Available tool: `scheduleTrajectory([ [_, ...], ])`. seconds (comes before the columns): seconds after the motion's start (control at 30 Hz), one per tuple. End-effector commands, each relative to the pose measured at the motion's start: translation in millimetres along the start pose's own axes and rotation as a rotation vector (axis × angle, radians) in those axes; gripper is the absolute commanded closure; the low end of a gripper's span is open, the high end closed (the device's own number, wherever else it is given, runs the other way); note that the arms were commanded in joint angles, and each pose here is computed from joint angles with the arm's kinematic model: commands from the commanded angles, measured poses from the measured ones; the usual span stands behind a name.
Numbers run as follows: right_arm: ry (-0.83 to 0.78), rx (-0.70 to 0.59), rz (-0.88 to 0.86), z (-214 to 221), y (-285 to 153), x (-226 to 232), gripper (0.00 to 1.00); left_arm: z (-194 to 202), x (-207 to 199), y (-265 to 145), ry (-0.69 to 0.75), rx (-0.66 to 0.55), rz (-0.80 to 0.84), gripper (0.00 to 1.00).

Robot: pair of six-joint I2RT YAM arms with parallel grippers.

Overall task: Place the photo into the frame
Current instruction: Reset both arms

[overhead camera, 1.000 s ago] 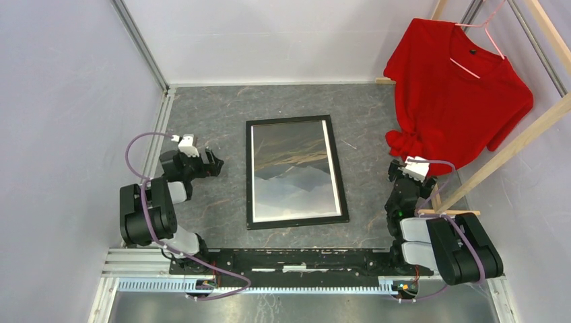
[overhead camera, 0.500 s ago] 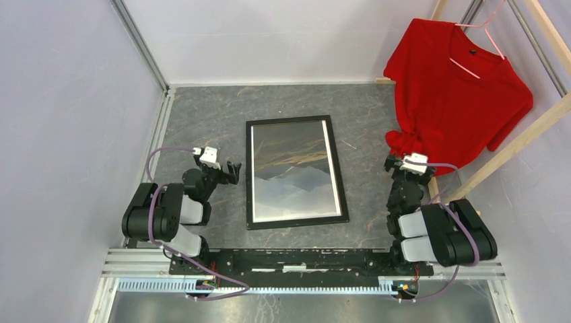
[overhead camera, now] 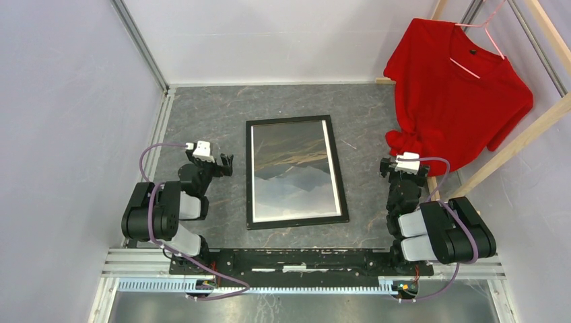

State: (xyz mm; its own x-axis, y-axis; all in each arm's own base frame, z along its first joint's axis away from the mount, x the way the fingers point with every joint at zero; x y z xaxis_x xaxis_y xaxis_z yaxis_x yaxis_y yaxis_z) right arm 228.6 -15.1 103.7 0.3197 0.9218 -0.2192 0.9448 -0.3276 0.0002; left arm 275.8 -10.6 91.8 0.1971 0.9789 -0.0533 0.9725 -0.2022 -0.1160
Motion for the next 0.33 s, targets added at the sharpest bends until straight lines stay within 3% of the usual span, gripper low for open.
scheduleTrajectory([
  [0.0,-0.037,0.047,-0.02,18.8,-21.6,-7.4,0.02,-8.4,3.9,5.5,0.028,-0.038,-0.02,0.0],
  [0.3,-0.037,0.048,-0.021,19.1,-21.9,-7.4,0.02,-9.5,7.2,3.1,0.016,-0.05,-0.071,0.0],
])
Point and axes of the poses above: each gripper's point midway between its finger pads, its own y axis out along the fingers, its own x axis along the line the jaws close on, z = x × y, the point moved 9 cm from there along -y, back along the fingers, and after that the axes turned 2 degrees about -y, right-handed, at the moved point
